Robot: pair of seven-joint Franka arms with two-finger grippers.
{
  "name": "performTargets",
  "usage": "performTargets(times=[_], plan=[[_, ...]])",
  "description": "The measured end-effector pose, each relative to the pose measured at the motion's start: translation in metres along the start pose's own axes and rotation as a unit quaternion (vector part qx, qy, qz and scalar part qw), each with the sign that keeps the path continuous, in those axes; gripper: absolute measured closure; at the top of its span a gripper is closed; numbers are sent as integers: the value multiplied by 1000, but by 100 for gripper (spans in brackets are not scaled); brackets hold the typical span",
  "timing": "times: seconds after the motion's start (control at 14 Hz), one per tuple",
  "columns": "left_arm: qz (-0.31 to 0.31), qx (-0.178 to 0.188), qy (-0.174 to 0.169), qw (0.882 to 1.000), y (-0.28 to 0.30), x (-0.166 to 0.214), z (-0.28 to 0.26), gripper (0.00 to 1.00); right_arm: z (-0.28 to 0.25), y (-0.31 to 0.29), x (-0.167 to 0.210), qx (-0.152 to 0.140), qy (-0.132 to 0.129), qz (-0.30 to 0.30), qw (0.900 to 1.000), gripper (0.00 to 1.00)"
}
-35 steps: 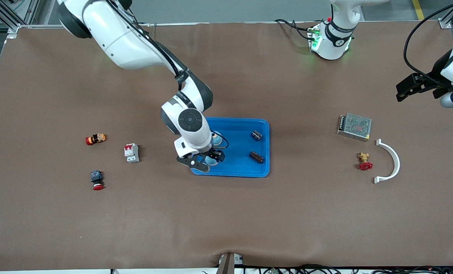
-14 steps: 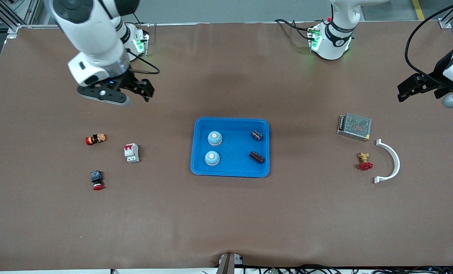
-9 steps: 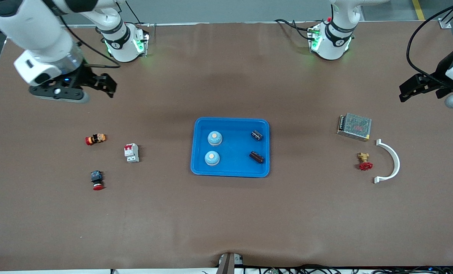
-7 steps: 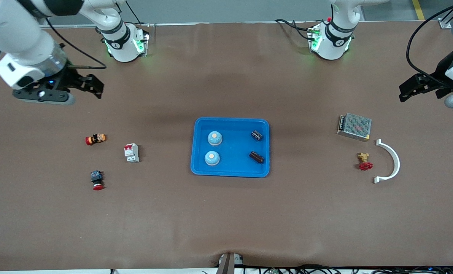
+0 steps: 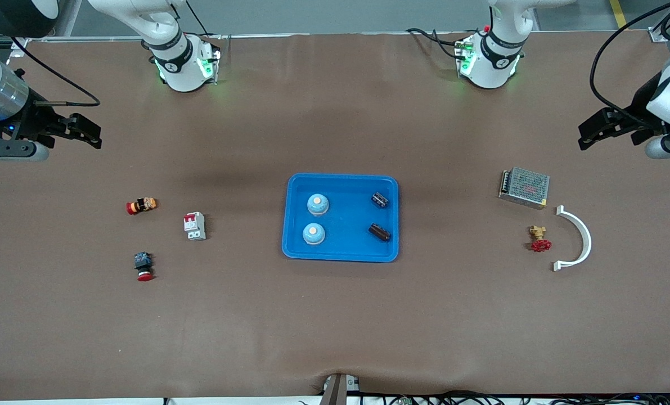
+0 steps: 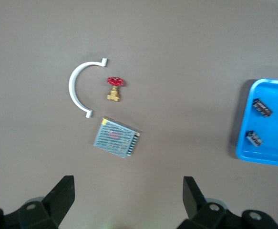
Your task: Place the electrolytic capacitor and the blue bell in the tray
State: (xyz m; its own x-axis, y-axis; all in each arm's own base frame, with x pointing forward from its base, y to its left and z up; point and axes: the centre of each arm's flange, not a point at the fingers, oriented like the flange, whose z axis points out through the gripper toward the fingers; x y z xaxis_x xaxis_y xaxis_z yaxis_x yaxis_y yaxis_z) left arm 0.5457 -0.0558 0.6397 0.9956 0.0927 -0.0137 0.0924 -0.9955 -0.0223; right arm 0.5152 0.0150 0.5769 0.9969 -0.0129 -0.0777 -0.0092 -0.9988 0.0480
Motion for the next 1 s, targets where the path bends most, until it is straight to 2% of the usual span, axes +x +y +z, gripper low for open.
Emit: performTargets(times=[0.29,0.5,1.0], plan=[[-7,-5,-1,1000,1,0,0,0,-10,4,-1,1,10,4,1000,0],[-7,-5,-1,1000,2,-1,0,0,-23,32,-1,3,24,30,999,0],[-7,-5,-1,1000,2,-1,0,0,-30,47,0,4,32,44,999,0]])
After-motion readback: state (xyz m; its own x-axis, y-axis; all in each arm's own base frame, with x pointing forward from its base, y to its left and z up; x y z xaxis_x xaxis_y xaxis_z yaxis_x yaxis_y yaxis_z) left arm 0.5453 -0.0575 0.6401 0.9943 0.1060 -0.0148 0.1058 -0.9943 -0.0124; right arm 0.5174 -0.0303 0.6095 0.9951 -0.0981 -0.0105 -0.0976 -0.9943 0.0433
